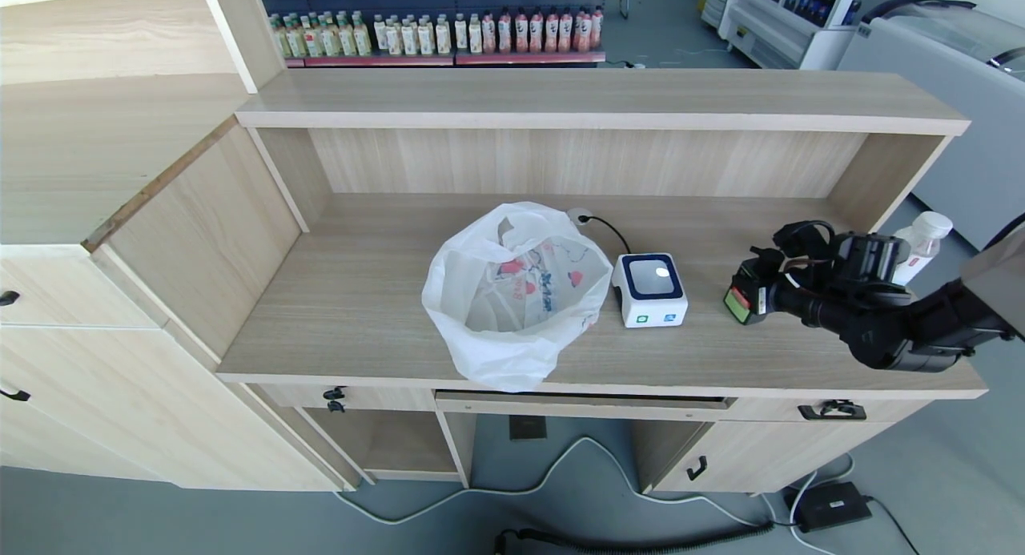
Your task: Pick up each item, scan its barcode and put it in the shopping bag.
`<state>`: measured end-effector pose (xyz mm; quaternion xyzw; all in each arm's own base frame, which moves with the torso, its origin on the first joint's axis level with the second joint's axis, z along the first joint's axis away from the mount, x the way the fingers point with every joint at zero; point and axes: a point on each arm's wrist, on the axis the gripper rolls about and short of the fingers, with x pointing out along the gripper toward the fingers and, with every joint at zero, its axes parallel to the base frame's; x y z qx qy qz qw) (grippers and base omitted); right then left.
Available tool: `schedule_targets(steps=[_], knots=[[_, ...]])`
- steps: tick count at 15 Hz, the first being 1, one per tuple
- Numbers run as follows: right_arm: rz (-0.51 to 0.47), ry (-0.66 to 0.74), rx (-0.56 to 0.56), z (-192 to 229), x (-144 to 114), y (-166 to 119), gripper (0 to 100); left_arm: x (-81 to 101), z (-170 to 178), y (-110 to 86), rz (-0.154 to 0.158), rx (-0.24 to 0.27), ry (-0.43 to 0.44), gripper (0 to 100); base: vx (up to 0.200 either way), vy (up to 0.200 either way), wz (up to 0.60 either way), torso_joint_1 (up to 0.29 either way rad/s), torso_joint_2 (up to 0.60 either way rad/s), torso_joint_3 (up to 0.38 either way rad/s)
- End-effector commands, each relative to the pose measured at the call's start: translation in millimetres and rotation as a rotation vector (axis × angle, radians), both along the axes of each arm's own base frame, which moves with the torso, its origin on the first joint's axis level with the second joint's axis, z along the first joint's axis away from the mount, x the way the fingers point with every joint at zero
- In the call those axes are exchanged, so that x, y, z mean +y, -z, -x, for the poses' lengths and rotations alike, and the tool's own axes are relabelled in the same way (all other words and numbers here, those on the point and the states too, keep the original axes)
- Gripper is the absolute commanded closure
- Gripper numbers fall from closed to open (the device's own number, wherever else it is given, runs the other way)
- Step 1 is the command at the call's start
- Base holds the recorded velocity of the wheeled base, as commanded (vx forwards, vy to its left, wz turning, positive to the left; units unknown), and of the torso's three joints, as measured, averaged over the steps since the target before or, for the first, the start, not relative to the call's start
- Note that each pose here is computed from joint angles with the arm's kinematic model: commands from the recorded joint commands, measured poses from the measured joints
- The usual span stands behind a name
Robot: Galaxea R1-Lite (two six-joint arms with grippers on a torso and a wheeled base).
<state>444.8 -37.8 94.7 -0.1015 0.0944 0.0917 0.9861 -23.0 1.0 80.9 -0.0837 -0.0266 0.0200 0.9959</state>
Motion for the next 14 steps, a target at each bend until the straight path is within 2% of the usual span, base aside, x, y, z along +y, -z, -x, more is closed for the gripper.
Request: schedule_targets(steps=[1, 3, 5, 7, 8, 9, 11, 13, 14], knots=[[0.009, -0.006, -0.006, -0.7, 1.8, -1.5, 100, 0.0, 0.0, 0.0, 0.001, -0.001, 0.000, 0, 0.000, 0.000, 0.00, 0.000, 0.00, 0.000], [0.043, -0.011, -0.025, 0.8, 1.9, -7.4, 100, 0.0, 0.0, 0.0, 0.001, -0.001, 0.000, 0, 0.000, 0.000, 0.00, 0.000, 0.00, 0.000], [0.071, 0.001, -0.059, 12.6, -1.2, -27.8, 100, 0.0, 0.0, 0.0, 0.001, -0.001, 0.000, 0, 0.000, 0.000, 0.00, 0.000, 0.00, 0.000], [0.089, 0.010, -0.094, 54.1, 0.6, -68.0, 100, 0.0, 0.0, 0.0, 0.001, -0.001, 0.000, 0, 0.000, 0.000, 0.00, 0.000, 0.00, 0.000], [0.129, 0.007, -0.106, 81.3, 2.4, -85.2, 100, 0.0, 0.0, 0.0, 0.001, -0.001, 0.000, 0, 0.000, 0.000, 0.00, 0.000, 0.00, 0.000], [0.265, 0.026, -0.134, 123.4, -5.8, -103.7, 100, 0.0, 0.0, 0.0, 0.001, -0.001, -0.002, 0, 0.000, 0.000, 0.00, 0.000, 0.00, 0.000], [0.585, 0.096, -0.173, 191.3, -27.7, -116.5, 100, 0.0, 0.0, 0.0, 0.001, -0.001, 0.000, 0, 0.000, 0.000, 0.00, 0.000, 0.00, 0.000], [0.766, 0.116, -0.245, 236.1, -20.5, -130.0, 100, 0.0, 0.0, 0.0, 0.001, -0.001, 0.000, 0, 0.000, 0.000, 0.00, 0.000, 0.00, 0.000], [0.826, 0.065, -0.292, 244.1, -12.4, -134.3, 100, 0.0, 0.0, 0.0, 0.001, -0.001, 0.000, 0, 0.000, 0.000, 0.00, 0.000, 0.00, 0.000]])
